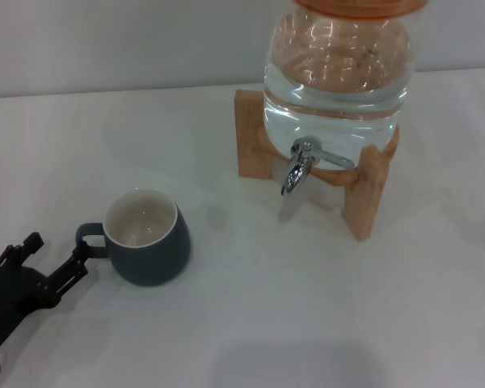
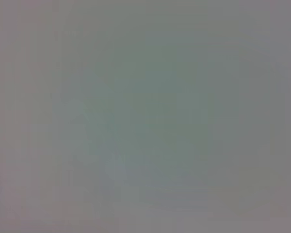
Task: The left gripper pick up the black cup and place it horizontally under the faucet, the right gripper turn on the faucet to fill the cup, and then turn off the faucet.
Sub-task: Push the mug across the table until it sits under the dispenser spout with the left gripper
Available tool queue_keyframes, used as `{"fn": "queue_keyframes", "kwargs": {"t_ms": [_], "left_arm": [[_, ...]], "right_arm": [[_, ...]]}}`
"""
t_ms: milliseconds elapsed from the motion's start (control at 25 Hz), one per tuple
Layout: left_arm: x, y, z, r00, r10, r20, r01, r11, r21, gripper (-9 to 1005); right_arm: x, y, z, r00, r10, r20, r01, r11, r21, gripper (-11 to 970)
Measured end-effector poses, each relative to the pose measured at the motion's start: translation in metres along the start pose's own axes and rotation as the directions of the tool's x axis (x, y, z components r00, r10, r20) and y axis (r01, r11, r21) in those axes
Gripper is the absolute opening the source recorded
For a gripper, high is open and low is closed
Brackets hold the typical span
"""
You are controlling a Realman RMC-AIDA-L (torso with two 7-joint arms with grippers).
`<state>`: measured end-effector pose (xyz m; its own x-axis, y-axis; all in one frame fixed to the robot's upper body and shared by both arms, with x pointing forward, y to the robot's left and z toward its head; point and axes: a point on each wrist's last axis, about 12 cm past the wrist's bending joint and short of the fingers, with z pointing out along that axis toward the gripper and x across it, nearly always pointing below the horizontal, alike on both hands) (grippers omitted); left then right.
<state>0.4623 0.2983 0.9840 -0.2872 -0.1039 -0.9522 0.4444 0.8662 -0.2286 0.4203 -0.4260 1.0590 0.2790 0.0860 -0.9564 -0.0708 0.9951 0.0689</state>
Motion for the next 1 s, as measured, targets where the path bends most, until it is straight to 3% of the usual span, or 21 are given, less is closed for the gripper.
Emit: {"fn": "queue_keyframes", "kwargs": {"t_ms": [400,880,1000], "left_arm": [[-0.008,0.001,0.016,1.0,0.023,-0.009,-0.023,1.0,0.011,843],[-0.01,0.0,0.021,0.999,0.034,-0.011,-0.034,0.999,0.021,838],[-0.011,0.0,0.023,0.999,0.036,-0.009,-0.035,0.999,0.025,638]], "right_arm": [[0.001,0.001,0.004,1.0,0.002,-0.001,-0.002,1.0,-0.006,826],[0.002,0.002,0.007,1.0,0.004,-0.001,-0.004,1.0,-0.008,826],[0.002,0.002,0.009,1.0,0.005,-0.002,-0.005,1.0,-0.009,825]]}}
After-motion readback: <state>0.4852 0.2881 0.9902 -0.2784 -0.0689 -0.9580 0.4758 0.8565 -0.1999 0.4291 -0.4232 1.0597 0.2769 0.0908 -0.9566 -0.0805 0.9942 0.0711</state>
